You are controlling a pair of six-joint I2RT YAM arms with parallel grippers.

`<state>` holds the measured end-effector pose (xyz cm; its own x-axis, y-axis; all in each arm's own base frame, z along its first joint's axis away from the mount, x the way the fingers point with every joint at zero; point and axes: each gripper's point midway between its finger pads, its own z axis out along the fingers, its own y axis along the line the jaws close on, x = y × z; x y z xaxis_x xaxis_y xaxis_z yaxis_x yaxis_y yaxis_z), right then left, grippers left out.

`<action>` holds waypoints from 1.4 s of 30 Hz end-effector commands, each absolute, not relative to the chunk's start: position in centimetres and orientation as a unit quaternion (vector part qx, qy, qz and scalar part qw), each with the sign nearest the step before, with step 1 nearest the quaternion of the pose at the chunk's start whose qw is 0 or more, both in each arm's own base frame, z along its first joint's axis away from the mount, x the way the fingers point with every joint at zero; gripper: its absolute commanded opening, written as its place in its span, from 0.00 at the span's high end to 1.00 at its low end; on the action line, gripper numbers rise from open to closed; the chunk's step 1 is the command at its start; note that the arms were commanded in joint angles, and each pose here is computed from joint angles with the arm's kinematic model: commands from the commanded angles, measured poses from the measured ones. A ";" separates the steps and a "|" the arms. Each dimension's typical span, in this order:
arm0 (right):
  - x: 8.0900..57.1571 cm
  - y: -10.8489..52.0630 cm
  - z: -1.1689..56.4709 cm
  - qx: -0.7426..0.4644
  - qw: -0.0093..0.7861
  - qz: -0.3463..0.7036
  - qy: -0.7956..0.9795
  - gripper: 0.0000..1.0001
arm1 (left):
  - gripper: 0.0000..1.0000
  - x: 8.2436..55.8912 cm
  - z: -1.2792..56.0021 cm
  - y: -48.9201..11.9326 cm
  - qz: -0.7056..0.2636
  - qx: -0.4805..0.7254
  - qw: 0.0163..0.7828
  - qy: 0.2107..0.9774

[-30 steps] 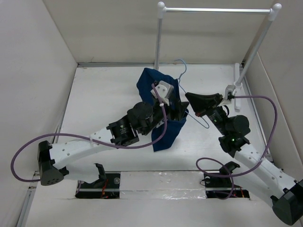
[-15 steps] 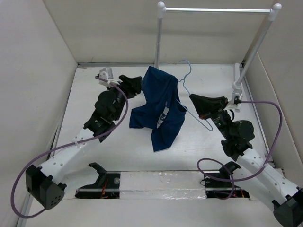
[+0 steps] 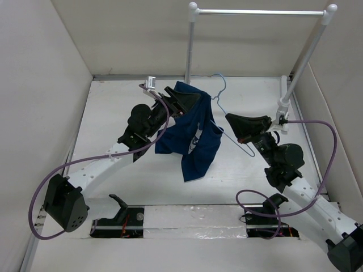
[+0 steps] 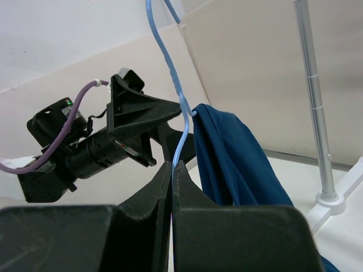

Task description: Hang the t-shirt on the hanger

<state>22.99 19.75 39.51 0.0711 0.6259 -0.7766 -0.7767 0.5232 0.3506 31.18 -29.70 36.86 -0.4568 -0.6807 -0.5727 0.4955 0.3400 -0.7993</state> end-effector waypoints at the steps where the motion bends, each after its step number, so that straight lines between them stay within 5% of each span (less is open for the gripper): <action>1: 21.9 19.5 42.3 -0.087 0.746 0.498 0.434 1.00 | 0.20 28.6 41.3 -31.0 -0.636 -0.045 0.518 0.571; 13: 22.0 21.2 40.8 -0.118 0.735 0.506 0.436 1.00 | 0.27 30.2 41.4 -33.4 -0.648 -0.084 0.511 0.558; 18: 23.0 21.9 39.0 -0.120 0.728 0.498 0.456 1.00 | 0.52 30.3 41.8 -33.3 -0.655 -0.091 0.513 0.547; 26: 23.7 23.6 37.3 -0.135 0.726 0.485 0.468 1.00 | 0.38 30.8 40.7 -33.5 -0.660 -0.111 0.501 0.549; 37: 24.6 24.3 36.6 -0.153 0.710 0.463 0.509 1.00 | 0.73 31.2 40.1 -34.3 -0.651 -0.097 0.501 0.563; 42: 25.4 25.2 35.6 -0.149 0.687 0.471 0.534 1.00 | 1.00 31.4 39.8 -32.8 -0.626 -0.094 0.515 0.578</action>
<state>25.76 24.58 33.10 -0.0336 0.4669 -0.8837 -0.7771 0.5437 0.3169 32.59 -33.82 36.12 -0.4919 -0.7551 -0.4334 0.4441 0.2106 -0.8709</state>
